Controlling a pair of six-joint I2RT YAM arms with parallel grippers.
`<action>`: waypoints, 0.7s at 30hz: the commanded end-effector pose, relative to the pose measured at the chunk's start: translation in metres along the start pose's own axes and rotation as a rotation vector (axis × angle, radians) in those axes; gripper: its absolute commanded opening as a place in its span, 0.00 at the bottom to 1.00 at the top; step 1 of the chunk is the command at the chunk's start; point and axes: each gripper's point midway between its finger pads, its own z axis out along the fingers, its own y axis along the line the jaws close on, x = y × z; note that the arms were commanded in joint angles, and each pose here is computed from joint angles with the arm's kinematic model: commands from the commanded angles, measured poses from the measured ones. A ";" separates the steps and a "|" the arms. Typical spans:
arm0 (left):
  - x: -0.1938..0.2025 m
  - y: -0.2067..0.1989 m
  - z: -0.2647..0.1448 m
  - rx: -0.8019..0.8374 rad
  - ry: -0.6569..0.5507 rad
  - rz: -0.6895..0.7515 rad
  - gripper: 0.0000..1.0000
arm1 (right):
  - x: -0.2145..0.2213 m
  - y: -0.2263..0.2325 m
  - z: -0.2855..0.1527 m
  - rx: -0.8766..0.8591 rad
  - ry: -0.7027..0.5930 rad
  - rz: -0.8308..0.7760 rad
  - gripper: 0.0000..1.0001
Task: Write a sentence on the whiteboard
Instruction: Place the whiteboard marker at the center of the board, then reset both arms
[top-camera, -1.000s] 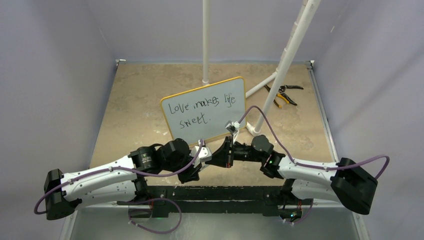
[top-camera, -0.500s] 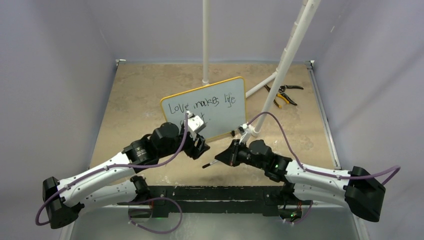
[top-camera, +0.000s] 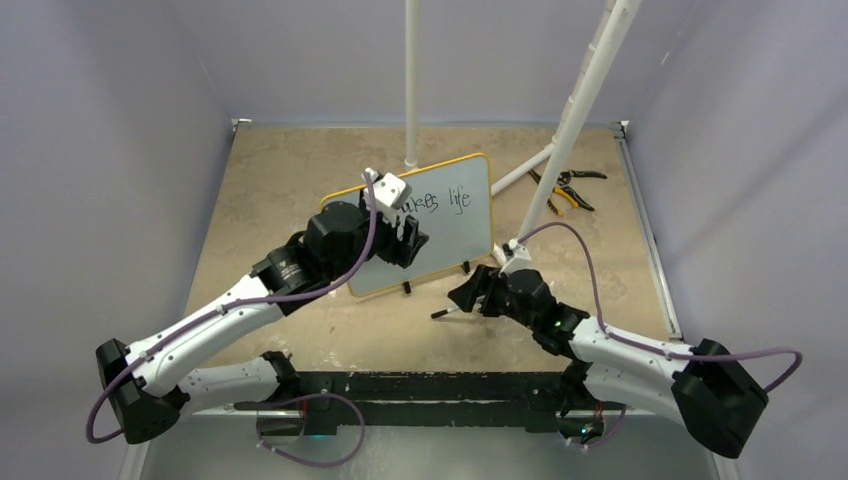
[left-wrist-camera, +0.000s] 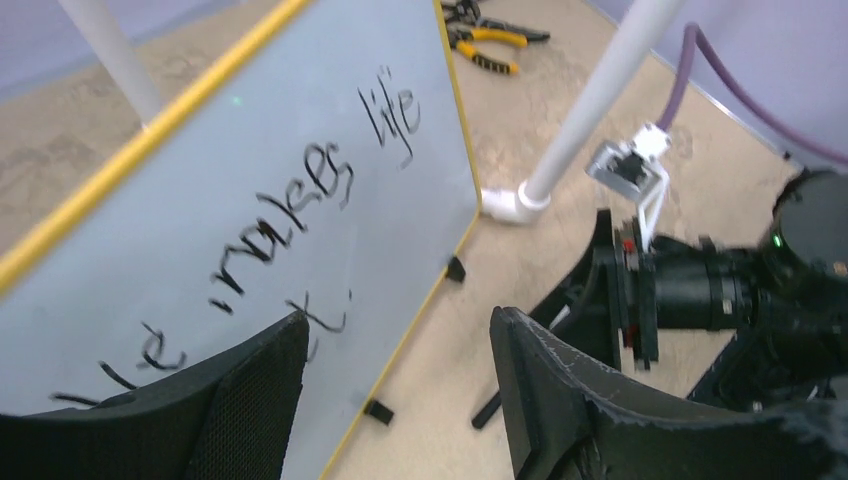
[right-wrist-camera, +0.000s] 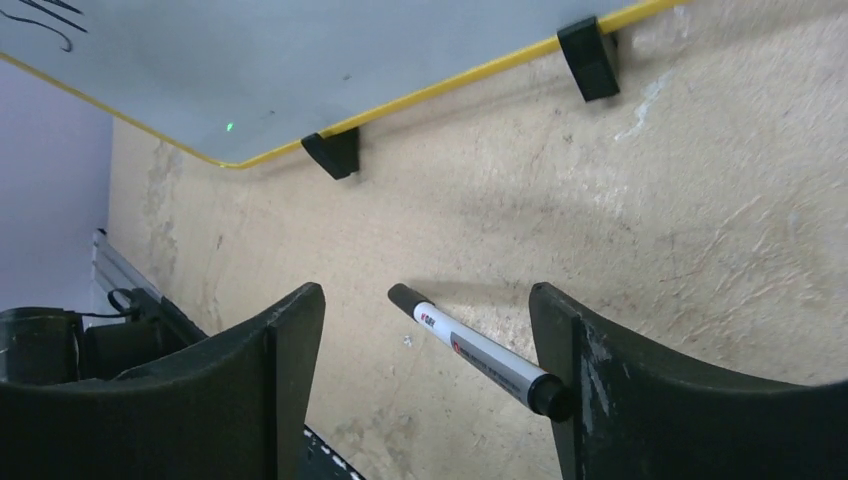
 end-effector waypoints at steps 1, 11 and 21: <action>-0.067 0.011 0.003 -0.051 -0.142 -0.042 0.66 | -0.041 0.017 -0.013 0.010 -0.122 -0.089 0.82; -0.107 0.106 -0.001 -0.292 -0.190 -0.142 0.68 | -0.124 0.043 -0.067 0.070 -0.373 -0.350 0.99; -0.078 0.212 -0.089 -0.847 -0.293 -0.181 0.69 | -0.194 0.081 -0.102 0.046 -0.678 -0.494 0.99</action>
